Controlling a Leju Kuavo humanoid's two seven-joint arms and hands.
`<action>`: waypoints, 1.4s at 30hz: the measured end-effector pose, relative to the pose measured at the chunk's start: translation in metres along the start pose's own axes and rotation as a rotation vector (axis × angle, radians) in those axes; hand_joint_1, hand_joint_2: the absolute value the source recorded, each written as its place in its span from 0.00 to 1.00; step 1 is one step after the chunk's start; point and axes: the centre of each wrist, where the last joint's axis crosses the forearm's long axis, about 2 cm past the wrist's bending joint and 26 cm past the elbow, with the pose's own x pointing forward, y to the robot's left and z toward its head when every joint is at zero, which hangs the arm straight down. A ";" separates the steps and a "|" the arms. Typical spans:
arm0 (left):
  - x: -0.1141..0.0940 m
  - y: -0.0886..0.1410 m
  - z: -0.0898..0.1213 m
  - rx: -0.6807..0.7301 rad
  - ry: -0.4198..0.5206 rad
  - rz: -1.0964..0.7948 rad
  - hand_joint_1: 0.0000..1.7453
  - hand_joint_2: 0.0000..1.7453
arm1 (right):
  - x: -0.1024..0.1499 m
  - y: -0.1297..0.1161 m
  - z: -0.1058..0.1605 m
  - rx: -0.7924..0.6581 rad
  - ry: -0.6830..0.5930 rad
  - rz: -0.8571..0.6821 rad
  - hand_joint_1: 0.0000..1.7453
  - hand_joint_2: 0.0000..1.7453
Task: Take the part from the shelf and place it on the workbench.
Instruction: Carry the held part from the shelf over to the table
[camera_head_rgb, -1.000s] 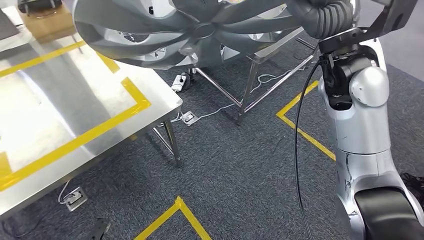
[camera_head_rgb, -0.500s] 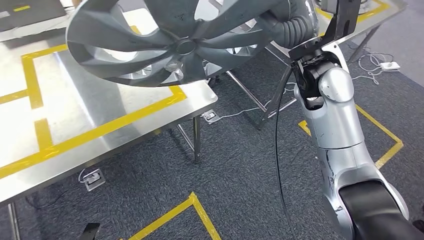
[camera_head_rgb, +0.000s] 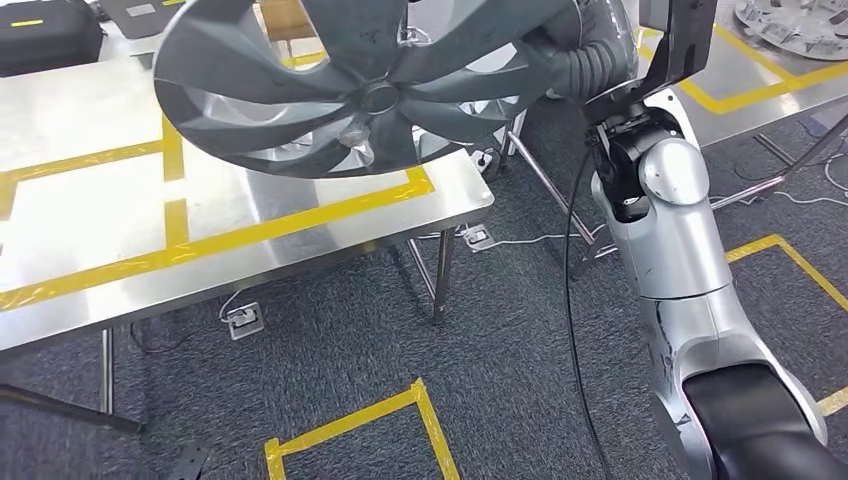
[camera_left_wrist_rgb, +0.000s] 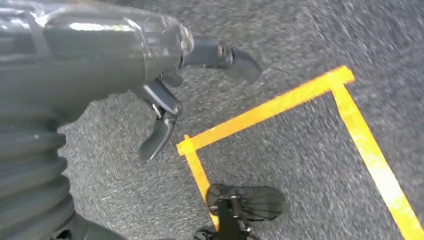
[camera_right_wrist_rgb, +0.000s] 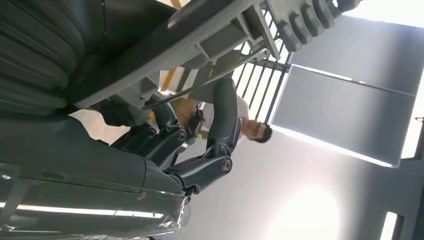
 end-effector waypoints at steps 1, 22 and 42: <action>0.000 0.000 0.000 -0.004 -0.007 0.001 0.00 1.00 | -0.001 0.000 0.000 0.000 0.004 -0.001 1.00 1.00; 0.003 0.008 0.000 -0.003 -0.028 -0.033 0.00 1.00 | 0.018 -0.018 0.011 -0.050 0.077 0.061 1.00 1.00; 0.002 0.000 0.000 -0.031 -0.056 -0.016 0.00 1.00 | 0.039 -0.025 -0.006 -0.032 -0.020 0.096 1.00 1.00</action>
